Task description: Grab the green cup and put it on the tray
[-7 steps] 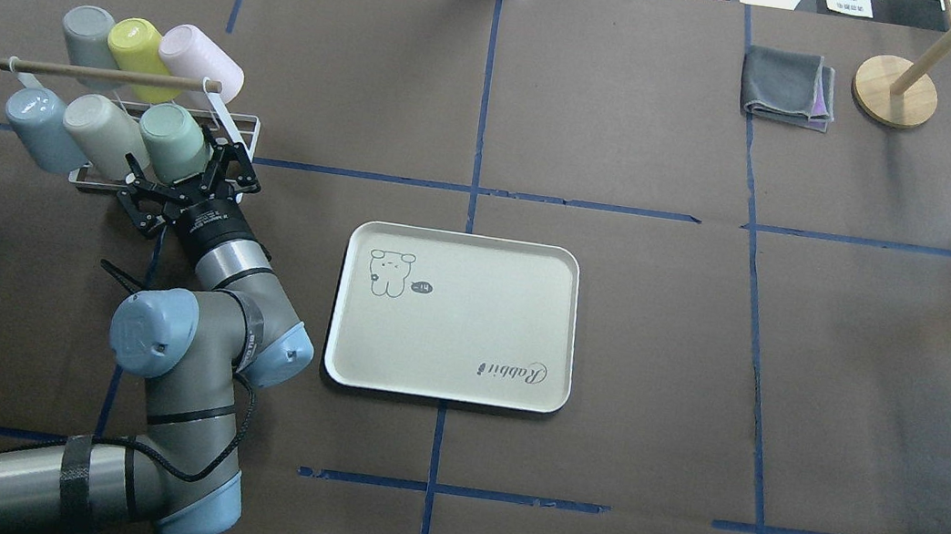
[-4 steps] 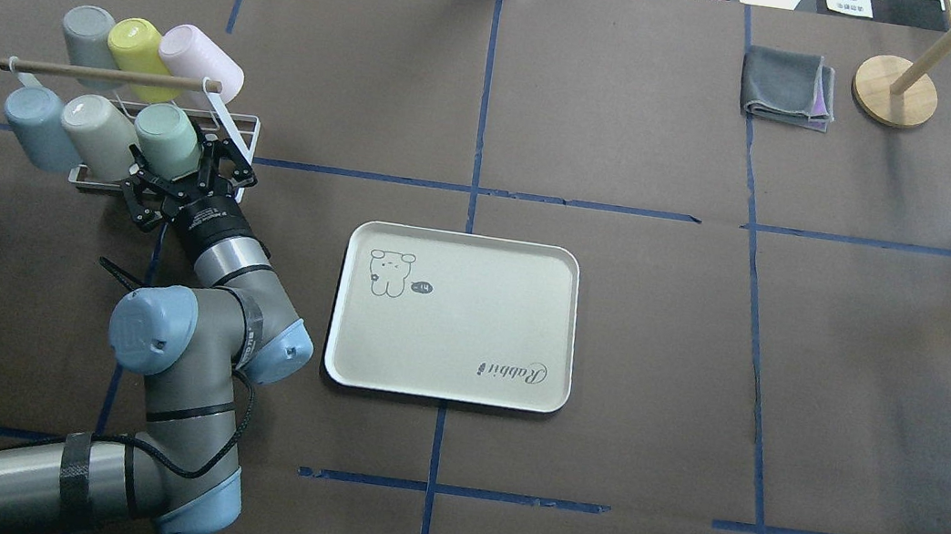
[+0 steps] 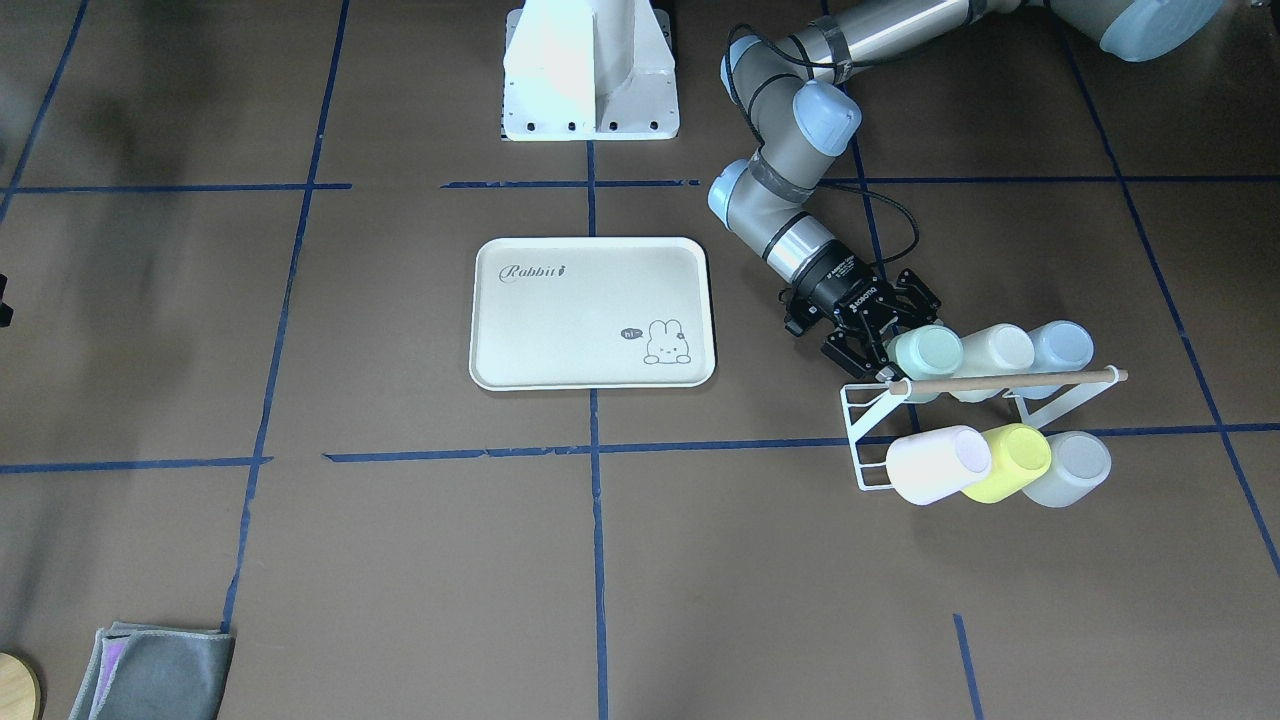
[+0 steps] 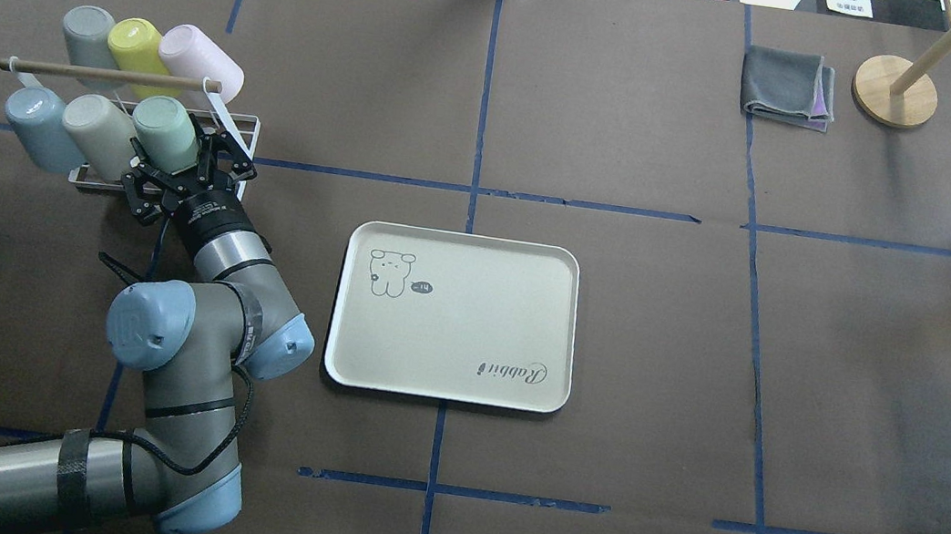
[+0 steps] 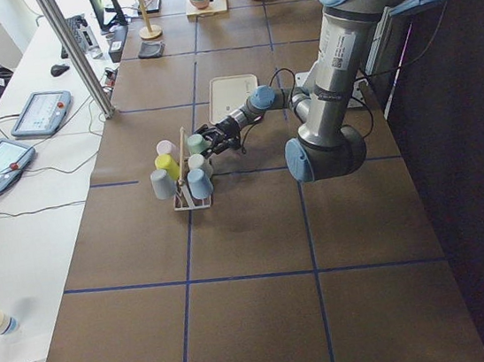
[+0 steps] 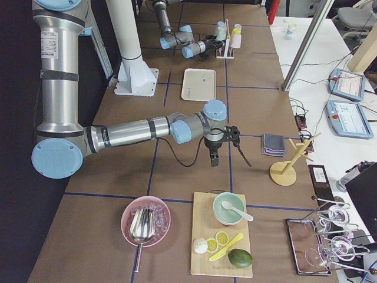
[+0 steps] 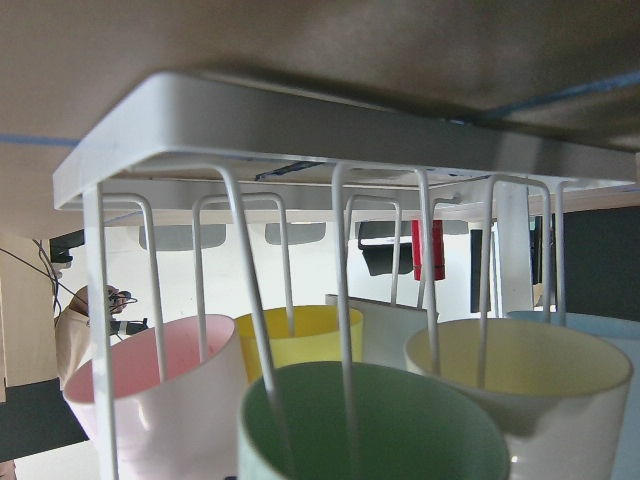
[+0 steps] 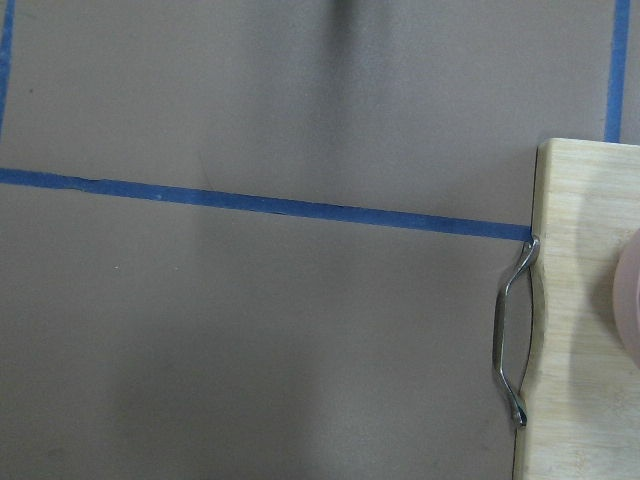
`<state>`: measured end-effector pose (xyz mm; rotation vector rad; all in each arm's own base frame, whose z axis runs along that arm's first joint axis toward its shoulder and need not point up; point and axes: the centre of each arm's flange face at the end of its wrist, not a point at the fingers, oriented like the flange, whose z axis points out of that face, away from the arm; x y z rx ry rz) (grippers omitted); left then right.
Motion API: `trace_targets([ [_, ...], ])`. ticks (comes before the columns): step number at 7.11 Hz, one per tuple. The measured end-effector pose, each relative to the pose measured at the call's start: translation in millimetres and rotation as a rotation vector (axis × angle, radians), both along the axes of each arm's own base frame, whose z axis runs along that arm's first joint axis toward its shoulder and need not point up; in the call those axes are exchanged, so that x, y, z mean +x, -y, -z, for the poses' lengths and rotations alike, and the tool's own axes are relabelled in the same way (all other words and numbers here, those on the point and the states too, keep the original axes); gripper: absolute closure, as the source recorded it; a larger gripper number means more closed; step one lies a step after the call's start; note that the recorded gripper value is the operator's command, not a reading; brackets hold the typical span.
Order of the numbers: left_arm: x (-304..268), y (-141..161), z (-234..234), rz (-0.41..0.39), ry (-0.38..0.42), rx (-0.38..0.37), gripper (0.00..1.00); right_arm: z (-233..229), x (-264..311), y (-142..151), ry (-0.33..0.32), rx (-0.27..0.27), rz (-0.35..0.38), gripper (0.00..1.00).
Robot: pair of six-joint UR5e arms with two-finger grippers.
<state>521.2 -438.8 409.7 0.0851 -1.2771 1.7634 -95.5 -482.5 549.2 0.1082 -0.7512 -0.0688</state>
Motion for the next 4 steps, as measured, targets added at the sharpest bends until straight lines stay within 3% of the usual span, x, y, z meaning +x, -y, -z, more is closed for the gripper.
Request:
trace_targets([
  [4,-5.3,-1.2,7.4,0.001,-0.015,0.006,0.32,0.6,-0.1,0.2,0.000,0.001,0.000,0.00],
])
